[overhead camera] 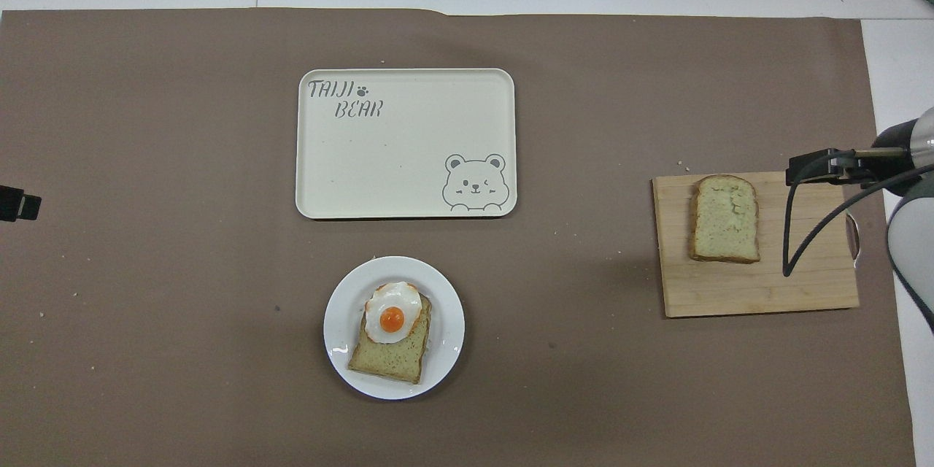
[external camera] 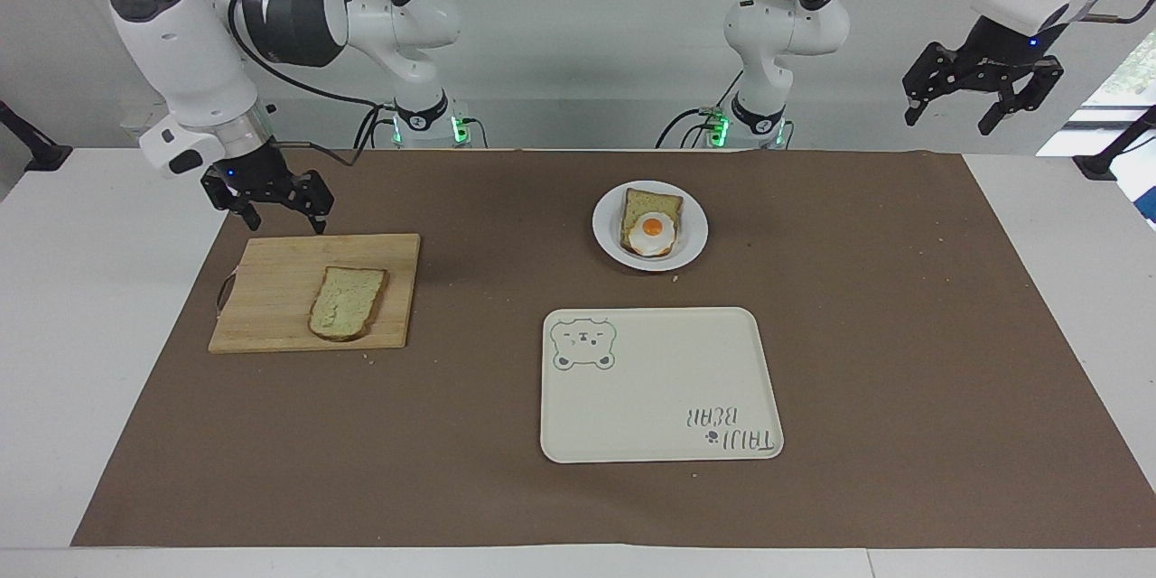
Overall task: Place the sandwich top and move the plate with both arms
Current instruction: 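Reach the right gripper over the toast slice on the wooden board, then close the right gripper on the toast slice and lift it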
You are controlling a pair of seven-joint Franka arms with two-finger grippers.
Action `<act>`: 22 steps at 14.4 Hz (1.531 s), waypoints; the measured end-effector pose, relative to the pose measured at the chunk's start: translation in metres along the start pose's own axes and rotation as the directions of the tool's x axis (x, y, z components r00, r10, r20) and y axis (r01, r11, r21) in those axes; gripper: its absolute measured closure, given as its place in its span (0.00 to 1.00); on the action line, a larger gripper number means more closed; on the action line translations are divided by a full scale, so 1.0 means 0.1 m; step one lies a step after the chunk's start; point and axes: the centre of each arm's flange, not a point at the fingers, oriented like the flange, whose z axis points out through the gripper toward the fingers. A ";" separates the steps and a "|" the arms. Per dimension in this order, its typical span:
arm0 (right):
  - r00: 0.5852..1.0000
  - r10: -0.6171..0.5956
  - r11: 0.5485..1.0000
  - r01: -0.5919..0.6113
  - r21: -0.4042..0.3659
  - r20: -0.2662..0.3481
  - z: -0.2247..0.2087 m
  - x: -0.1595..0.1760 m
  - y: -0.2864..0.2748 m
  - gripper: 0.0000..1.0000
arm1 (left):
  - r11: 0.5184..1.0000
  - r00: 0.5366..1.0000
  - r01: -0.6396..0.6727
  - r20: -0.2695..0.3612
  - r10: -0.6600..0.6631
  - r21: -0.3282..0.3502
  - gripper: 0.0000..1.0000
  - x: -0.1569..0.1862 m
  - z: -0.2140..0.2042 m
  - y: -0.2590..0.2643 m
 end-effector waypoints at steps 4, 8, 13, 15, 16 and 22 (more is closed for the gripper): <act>1.000 -0.001 0.999 0.001 0.046 0.003 0.59 0.16 0.19 0.00 | 1.000 1.000 0.000 0.000 0.000 0.000 0.00 0.00 0.00 0.00; 0.999 0.031 0.997 -0.033 0.064 0.025 1.06 0.14 0.49 0.00 | 1.000 1.000 0.000 0.000 0.000 0.000 0.00 0.00 0.00 0.00; 0.998 0.047 0.996 -0.050 0.075 0.032 1.63 0.17 0.65 0.00 | 1.000 1.000 0.000 0.000 0.000 0.000 0.00 0.00 0.00 0.00; 0.998 0.049 0.995 -0.052 0.079 0.044 1.90 0.15 0.71 0.00 | 1.000 1.000 0.000 0.000 0.000 0.000 0.00 0.00 0.00 0.00; 0.997 0.050 0.994 -0.055 0.098 0.051 2.01 0.13 0.76 0.00 | 1.000 1.000 0.000 0.000 0.000 0.000 0.00 0.00 0.00 0.00; 0.997 0.042 0.991 -0.051 0.126 0.068 2.15 0.09 0.82 0.01 | 1.000 1.000 0.000 0.000 0.000 0.000 0.00 0.00 0.00 0.00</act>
